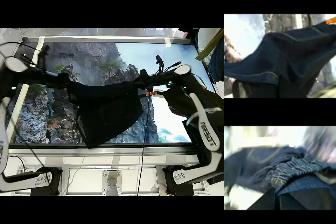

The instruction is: Fold the clothes and pants, and hang the long-sleeved shirts on hangers.

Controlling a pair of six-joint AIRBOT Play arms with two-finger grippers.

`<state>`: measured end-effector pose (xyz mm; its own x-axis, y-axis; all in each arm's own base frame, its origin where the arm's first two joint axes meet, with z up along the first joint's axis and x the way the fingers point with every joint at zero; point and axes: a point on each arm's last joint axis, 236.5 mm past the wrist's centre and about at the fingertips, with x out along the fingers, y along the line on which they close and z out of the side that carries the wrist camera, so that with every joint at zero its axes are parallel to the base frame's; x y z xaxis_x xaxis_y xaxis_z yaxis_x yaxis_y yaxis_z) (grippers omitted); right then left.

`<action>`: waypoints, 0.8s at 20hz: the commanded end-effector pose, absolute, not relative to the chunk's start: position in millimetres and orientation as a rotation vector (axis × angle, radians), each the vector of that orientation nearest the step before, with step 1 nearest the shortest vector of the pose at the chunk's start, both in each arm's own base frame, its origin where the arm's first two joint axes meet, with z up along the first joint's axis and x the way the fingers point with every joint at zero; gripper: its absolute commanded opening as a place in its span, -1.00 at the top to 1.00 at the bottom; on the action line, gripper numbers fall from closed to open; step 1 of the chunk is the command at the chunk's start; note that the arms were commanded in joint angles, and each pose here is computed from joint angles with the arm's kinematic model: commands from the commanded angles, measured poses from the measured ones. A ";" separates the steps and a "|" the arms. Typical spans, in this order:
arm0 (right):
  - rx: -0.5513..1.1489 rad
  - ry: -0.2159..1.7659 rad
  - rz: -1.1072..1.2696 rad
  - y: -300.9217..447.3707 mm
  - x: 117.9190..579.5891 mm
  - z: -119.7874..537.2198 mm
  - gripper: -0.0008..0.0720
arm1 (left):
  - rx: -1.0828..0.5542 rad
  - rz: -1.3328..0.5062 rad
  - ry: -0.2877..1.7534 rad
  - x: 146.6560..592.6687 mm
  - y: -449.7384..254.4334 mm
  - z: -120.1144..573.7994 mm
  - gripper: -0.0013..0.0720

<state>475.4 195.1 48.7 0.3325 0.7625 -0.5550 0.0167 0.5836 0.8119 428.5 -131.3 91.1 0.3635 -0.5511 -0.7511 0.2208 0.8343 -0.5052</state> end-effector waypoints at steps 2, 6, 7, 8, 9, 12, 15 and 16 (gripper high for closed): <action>0.728 0.977 0.427 163.4 535.4 -9.1 0.92 | -0.308 -0.561 1.122 438.2 -175.0 55.8 0.92; 0.425 1.104 0.587 151.7 499.8 -11.1 0.92 | -0.214 -0.707 1.152 392.7 -226.1 78.0 0.92; 0.318 1.188 0.616 141.1 481.6 -13.9 0.92 | -0.177 -0.724 1.181 377.6 -231.7 80.2 0.92; 0.213 1.283 0.637 127.4 461.3 -16.2 0.92 | -0.146 -0.711 1.220 364.2 -232.5 79.5 0.92; 0.123 1.380 0.649 113.9 440.5 -16.9 0.92 | -0.103 -0.692 1.251 351.6 -231.4 78.2 0.92; -0.063 1.640 0.675 80.5 377.7 -12.2 0.92 | -0.001 -0.602 1.334 317.9 -218.9 68.5 0.92; -0.072 1.631 0.682 84.7 373.8 -4.0 0.92 | 0.025 -0.526 1.394 284.1 -211.2 50.6 0.92; -0.082 1.642 0.686 87.4 370.5 -3.4 0.92 | 0.023 -0.521 1.419 270.5 -212.8 42.0 0.92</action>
